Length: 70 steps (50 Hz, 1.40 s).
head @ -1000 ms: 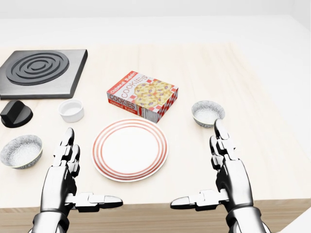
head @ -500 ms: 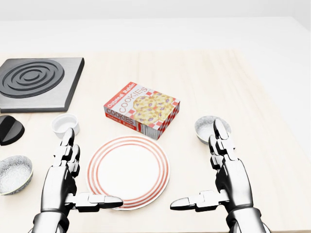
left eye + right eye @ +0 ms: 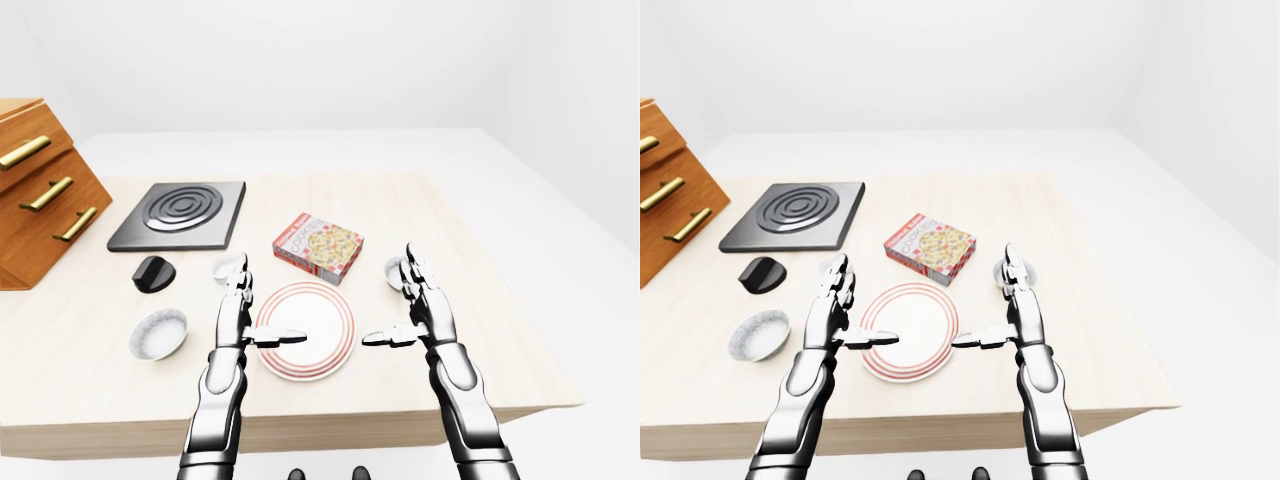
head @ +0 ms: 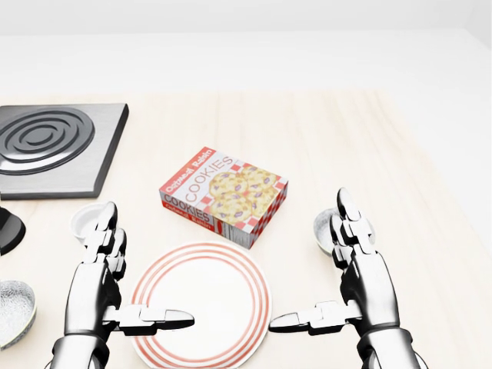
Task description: Pick the akita bowl next to the plate and place it on the plate.
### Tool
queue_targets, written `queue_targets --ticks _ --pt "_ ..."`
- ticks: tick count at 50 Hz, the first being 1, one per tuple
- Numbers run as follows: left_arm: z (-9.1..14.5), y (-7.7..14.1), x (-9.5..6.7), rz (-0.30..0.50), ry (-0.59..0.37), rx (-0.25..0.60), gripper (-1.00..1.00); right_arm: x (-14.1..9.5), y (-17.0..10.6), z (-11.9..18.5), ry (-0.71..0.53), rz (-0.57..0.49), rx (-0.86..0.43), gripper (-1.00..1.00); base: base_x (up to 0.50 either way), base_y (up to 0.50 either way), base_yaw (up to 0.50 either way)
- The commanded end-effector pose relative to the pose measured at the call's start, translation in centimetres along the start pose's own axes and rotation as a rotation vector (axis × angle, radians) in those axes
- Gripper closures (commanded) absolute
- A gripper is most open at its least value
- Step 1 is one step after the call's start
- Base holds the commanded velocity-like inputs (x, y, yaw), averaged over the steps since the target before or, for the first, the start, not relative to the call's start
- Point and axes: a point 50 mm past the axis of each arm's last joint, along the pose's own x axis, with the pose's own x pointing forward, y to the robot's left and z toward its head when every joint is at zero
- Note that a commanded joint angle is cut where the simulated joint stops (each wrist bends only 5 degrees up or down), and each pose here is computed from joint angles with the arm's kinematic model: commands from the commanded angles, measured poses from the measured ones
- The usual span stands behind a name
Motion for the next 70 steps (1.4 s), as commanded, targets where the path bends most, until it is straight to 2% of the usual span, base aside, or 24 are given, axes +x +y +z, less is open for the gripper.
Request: queue_targets --ticks 1,19,25,27,28,31,33,37,39,43,44,45,47,51,54,55,57,61,64,65,66,69,70 --pt "0.2 0.0 0.0 0.0 0.0 0.0 -1.0 0.0 0.1 0.1 0.0 0.002 -0.001 -1.0 0.16 0.0 0.0" --pt "-0.1 0.0 0.1 0.002 -0.008 0.011 -1.0 0.0 0.0 -0.3 0.018 -0.004 0.005 -1.0 0.05 0.0 0.0" --pt "0.9 -0.4 -0.2 -0.016 -0.04 0.046 -1.0 0.1 -0.1 -0.3 0.02 -0.007 0.007 -1.0 0.0 0.0 0.0" --pt "2.4 -0.4 -0.3 -0.015 -0.062 0.037 -1.0 0.0 0.0 -0.2 0.021 -0.008 0.006 -1.0 0.0 0.0 0.0" --pt "3.3 -0.5 -0.5 -0.029 -0.089 0.024 -1.0 0.1 -0.1 -0.2 0.021 -0.009 0.008 -1.0 0.0 0.0 0.0" --pt "9.1 -1.1 -1.4 -0.074 -0.342 0.061 -1.0 0.1 0.0 -0.4 0.024 -0.008 0.007 -1.0 0.0 0.0 0.0" --pt "11.1 -1.5 -1.8 -0.1 -0.432 0.105 -1.0 0.0 0.0 -0.3 0.024 -0.009 0.008 -1.0 0.0 0.0 0.0" --pt "16.9 -1.9 -2.7 -0.139 -0.702 0.137 -1.0 0.0 0.0 -0.4 0.026 -0.011 0.006 -1.0 0.0 0.0 0.0" --pt "20.1 -2.0 -3.0 -0.175 -0.849 0.202 -1.0 0.0 0.0 -0.4 0.027 -0.009 0.005 -1.0 0.0 0.0 0.0" --pt "24.2 -1.3 -3.3 -0.179 -1.019 0.288 -1.0 0.0 0.1 -0.5 0.031 -0.009 0.004 -1.0 0.0 0.0 0.0" --pt "24.7 -1.1 -3.2 -0.176 -1.033 0.296 -1.0 0.0 0.1 -0.5 0.03 -0.009 0.004 -1.0 0.0 0.0 0.0" --pt "26.1 -0.6 -2.8 -0.162 -1.068 0.348 -1.0 -0.1 0.1 -0.5 0.031 -0.008 0.003 -1.0 0.0 0.0 0.0" --pt "27.8 0.2 -2.5 -0.145 -1.104 0.395 -1.0 -0.1 0.1 -0.7 0.031 -0.007 0.002 -1.0 0.0 0.0 0.0" --pt "33.0 3.3 -1.8 -0.066 -1.168 0.507 -1.0 -0.1 0.2 -0.6 0.036 -0.005 0.008 -1.0 0.0 0.0 0.0" --pt "35.4 5.3 -2.4 -0.021 -1.18 0.583 -1.0 -0.1 0.2 -0.6 0.038 -0.005 0.011 -1.0 0.0 0.0 0.0" --pt "37.0 7.0 -3.0 0.027 -1.185 0.623 -1.0 -0.1 0.2 -0.7 0.039 -0.005 0.011 -1.0 0.0 0.0 0.0" --pt "38.7 9.0 -3.8 0.083 -1.178 0.65 -1.0 -0.1 0.3 -0.7 0.041 -0.006 0.01 -1.0 0.0 0.0 0.0" --pt "40.8 12.5 -5.1 0.168 -1.141 0.67 -1.0 -0.1 0.3 -0.7 0.043 -0.006 0.006 -1.0 0.0 0.0 0.0" --pt "42.2 15.4 -6.4 0.26 -1.099 0.667 -1.0 -0.1 0.3 -0.6 0.042 -0.009 -0.001 -1.0 0.0 0.0 0.0" --pt "42.9 17.7 -7.6 0.333 -1.073 0.642 -1.0 -0.2 0.2 -0.7 0.04 -0.012 -0.003 -1.0 0.0 0.0 0.0" --pt "43.0 18.0 -7.6 0.335 -1.069 0.626 -1.0 -0.2 0.2 -0.7 0.04 -0.012 -0.003 -1.0 0.0 0.0 0.0" --pt "42.8 22.8 -9.9 0.475 -0.967 0.569 -1.0 -0.2 0.1 -0.6 0.039 -0.017 -0.005 -1.0 0.0 0.0 0.0" --pt "42.5 23.8 -10.4 0.501 -0.939 0.549 -1.0 -0.2 0.1 -0.6 0.039 -0.017 -0.005 -1.0 0.0 0.0 0.0"
